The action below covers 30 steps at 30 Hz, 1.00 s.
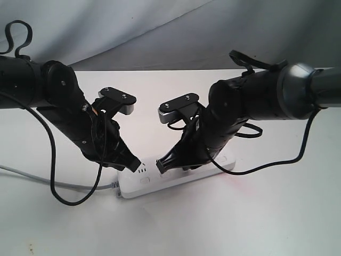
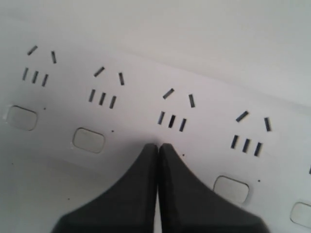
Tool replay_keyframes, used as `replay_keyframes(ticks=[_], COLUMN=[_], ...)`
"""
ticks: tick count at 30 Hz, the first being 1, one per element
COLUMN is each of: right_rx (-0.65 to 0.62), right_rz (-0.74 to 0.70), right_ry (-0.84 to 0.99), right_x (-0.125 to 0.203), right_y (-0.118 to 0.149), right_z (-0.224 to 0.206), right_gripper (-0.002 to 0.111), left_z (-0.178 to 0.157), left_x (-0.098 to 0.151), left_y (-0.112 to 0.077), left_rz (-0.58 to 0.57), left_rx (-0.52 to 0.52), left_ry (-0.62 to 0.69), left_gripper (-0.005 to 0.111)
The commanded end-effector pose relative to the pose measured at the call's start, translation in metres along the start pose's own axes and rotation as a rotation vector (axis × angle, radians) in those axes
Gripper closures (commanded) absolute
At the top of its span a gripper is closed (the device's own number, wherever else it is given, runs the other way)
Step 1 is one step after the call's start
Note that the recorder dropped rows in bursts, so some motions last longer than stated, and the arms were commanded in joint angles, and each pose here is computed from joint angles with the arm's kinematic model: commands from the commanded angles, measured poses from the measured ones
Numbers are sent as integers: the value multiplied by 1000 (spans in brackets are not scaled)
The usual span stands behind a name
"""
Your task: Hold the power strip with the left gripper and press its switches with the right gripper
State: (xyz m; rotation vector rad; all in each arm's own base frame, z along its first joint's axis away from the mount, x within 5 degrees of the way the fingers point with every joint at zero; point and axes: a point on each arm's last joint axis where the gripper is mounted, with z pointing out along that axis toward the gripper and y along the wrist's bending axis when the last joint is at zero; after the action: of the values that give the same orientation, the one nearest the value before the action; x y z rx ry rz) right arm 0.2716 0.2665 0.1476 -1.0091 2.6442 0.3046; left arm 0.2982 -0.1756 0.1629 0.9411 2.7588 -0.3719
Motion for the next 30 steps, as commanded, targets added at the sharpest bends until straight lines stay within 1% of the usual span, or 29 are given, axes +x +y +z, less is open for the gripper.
replay_keyframes(ticks=[1, 12, 21, 30], right_rx=[33, 20, 16, 14], right_rz=[-14, 16, 30, 40], right_ry=[17, 31, 134, 197], right_x=[2, 3, 15, 21], right_y=[-2, -2, -3, -3], right_z=[1, 6, 30, 32], right_gripper=[108, 108, 108, 108], left_z=[0, 0, 0, 0], left_x=[-1, -1, -1, -1], left_y=[-2, -2, -2, -2], left_rz=[1, 1, 1, 1], left_rx=[2, 2, 2, 2], left_ry=[1, 1, 1, 1], left_gripper=[107, 107, 107, 107])
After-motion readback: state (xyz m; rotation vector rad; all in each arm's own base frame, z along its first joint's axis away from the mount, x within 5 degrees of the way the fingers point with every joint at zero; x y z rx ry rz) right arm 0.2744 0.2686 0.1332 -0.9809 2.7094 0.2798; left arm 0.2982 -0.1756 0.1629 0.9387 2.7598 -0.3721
